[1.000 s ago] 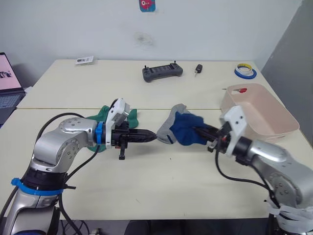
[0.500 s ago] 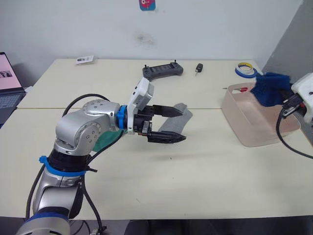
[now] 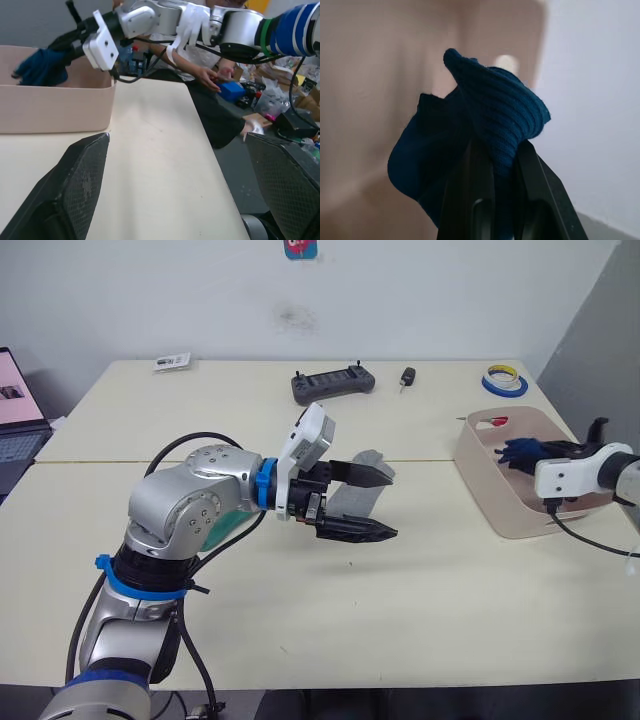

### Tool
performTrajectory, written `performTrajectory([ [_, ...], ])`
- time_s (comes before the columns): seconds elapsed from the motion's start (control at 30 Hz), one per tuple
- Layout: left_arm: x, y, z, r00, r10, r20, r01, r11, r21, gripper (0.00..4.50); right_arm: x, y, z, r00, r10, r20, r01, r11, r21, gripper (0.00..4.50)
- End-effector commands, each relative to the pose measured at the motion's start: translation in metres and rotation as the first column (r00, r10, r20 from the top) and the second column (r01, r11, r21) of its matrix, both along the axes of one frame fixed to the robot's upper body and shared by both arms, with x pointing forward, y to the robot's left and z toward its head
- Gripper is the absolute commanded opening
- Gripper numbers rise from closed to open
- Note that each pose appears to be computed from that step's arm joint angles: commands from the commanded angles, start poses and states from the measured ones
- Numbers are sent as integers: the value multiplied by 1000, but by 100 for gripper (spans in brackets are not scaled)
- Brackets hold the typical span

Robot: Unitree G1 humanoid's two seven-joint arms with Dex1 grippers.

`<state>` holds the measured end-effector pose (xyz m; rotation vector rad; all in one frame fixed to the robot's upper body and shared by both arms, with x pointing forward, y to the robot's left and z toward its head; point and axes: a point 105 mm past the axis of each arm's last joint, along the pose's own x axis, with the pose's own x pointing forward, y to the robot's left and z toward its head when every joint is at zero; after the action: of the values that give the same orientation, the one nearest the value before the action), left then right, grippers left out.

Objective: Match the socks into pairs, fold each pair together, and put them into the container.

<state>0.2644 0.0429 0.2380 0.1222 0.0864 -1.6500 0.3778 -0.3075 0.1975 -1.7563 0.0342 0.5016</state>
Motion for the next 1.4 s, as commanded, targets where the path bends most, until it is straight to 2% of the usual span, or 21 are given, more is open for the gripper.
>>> performTrajectory([
  [0.03, -8, -3, 6, 999, -35, 37, 36, 999, -10, 450, 1, -1, 0, 998, 21, -58, -23, 999, -45, 8],
  [0.3, -6, -4, 5, 998, -37, 48, 37, 999, -3, 450, 5, -1, -9, 980, 2, -201, -14, 998, -57, 8],
  [0.47, -4, -4, 4, 998, -40, 53, 40, 999, 1, 450, 7, -4, -4, 965, -34, -259, 24, 999, -41, 8],
  [0.5, -3, -4, 4, 998, -39, 54, 39, 999, 1, 450, 8, -5, -1, 963, -43, -264, 34, 999, -37, 81],
  [0.73, 0, -4, 3, 997, -37, 62, 37, 999, -1, 450, 10, -4, 21, 954, -59, -293, 59, 998, -10, 316],
  [1.13, 1, -2, -2, 997, -40, 64, 40, 999, 10, 450, -16, -19, 47, 886, -113, -450, 115, 993, -21, 316],
  [1.3, 0, -1, -4, 997, -42, 63, 41, 999, 16, 450, -20, -22, 62, 893, -131, -431, 170, 984, 54, 316],
  [1.4, 0, -1, -4, 997, -42, 62, 41, 999, 20, 450, -17, -27, 57, 902, -162, -400, 223, 968, 111, 316],
])
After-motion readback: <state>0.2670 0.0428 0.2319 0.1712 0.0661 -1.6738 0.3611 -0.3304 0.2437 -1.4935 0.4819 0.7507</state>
